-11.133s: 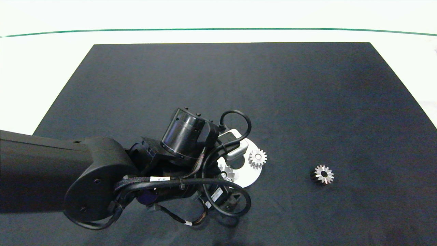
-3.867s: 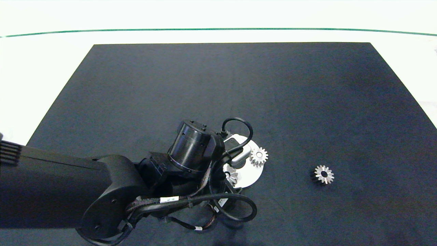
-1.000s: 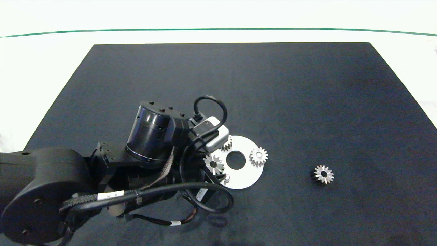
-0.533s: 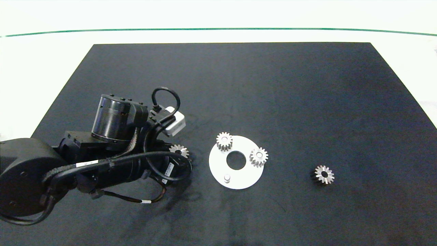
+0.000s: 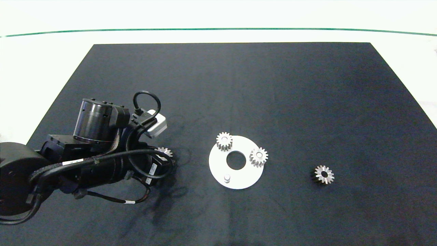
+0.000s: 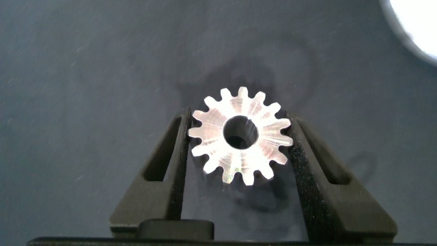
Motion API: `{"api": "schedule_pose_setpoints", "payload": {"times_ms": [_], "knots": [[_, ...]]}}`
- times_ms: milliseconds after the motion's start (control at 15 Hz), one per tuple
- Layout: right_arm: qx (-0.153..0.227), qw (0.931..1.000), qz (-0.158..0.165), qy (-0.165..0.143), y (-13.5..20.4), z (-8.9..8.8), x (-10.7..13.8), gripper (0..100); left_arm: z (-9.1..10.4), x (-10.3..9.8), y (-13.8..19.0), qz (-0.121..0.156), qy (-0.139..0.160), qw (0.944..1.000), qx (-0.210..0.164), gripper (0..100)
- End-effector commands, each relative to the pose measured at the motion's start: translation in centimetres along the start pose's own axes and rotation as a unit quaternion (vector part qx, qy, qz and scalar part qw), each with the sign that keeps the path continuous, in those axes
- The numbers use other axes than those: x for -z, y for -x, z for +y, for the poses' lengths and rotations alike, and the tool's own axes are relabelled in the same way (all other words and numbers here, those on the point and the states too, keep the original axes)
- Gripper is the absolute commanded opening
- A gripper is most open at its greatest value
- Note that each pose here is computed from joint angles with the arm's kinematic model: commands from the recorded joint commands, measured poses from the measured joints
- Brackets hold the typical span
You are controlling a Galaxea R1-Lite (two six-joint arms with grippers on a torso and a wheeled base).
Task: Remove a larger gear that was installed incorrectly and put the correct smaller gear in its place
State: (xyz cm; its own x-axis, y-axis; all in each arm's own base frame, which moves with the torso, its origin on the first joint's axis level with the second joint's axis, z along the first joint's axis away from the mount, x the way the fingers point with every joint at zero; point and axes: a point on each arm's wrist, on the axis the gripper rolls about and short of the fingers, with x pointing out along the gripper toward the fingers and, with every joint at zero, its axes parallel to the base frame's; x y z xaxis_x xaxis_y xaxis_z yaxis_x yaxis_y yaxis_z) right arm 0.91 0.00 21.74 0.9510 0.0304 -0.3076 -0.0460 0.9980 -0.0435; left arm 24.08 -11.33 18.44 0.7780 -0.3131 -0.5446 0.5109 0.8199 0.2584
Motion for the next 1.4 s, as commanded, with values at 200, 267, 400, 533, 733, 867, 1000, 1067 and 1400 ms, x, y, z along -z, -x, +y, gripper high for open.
{"api": "schedule_pose_setpoints", "payload": {"times_ms": [200, 267, 400, 533, 733, 867, 1000, 1067, 1400], "knots": [[0.001, 1.0, 0.001, 0.0, 0.0, 0.0, 0.0, 100, 0.4, -0.1, 0.9, -0.011, 0.004, 0.9999, 0.001, 100], [0.001, 1.0, 0.002, 0.0, 0.0, 0.0, 0.0, 100, 0.5, -0.1, 1.2, -0.014, 0.004, 0.9999, 0.0, 100], [0.002, 1.0, 0.002, 0.0, 0.0, 0.0, 0.0, 100, 0.5, -0.3, 2.3, -0.029, 0.005, 0.9996, -0.004, 100], [0.003, 1.0, 0.006, 0.0, -0.2, 0.0, -0.1, 100, 0.7, -0.6, 3.4, -0.045, 0.005, 0.9989, -0.009, 100], [0.0, 0.9996, 0.028, 0.005, -1.3, 0.0, -0.8, 100, 1.3, -0.7, 6.9, -0.078, 0.023, 0.9963, -0.028, 100], [-0.005, 0.9983, 0.055, 0.02, -2.6, 0.0, -1.2, 100, 2.0, -0.1, 9.5, -0.08, 0.039, 0.995, -0.045, 100], [-0.012, 0.996, 0.085, 0.023, -4.2, 0.1, -1.6, 100, 2.5, 0.3, 11.5, -0.091, 0.053, 0.9923, -0.066, 100], [-0.016, 0.9948, 0.097, 0.026, -4.9, 0.2, -2.0, 100, 2.7, 0.5, 12.6, -0.102, 0.066, 0.9896, -0.077, 100], [-0.027, 0.9898, 0.134, 0.041, -8.0, 0.5, -4.0, 100, 2.3, 1.8, 17.5, -0.142, 0.083, 0.9811, -0.101, 100]]}}
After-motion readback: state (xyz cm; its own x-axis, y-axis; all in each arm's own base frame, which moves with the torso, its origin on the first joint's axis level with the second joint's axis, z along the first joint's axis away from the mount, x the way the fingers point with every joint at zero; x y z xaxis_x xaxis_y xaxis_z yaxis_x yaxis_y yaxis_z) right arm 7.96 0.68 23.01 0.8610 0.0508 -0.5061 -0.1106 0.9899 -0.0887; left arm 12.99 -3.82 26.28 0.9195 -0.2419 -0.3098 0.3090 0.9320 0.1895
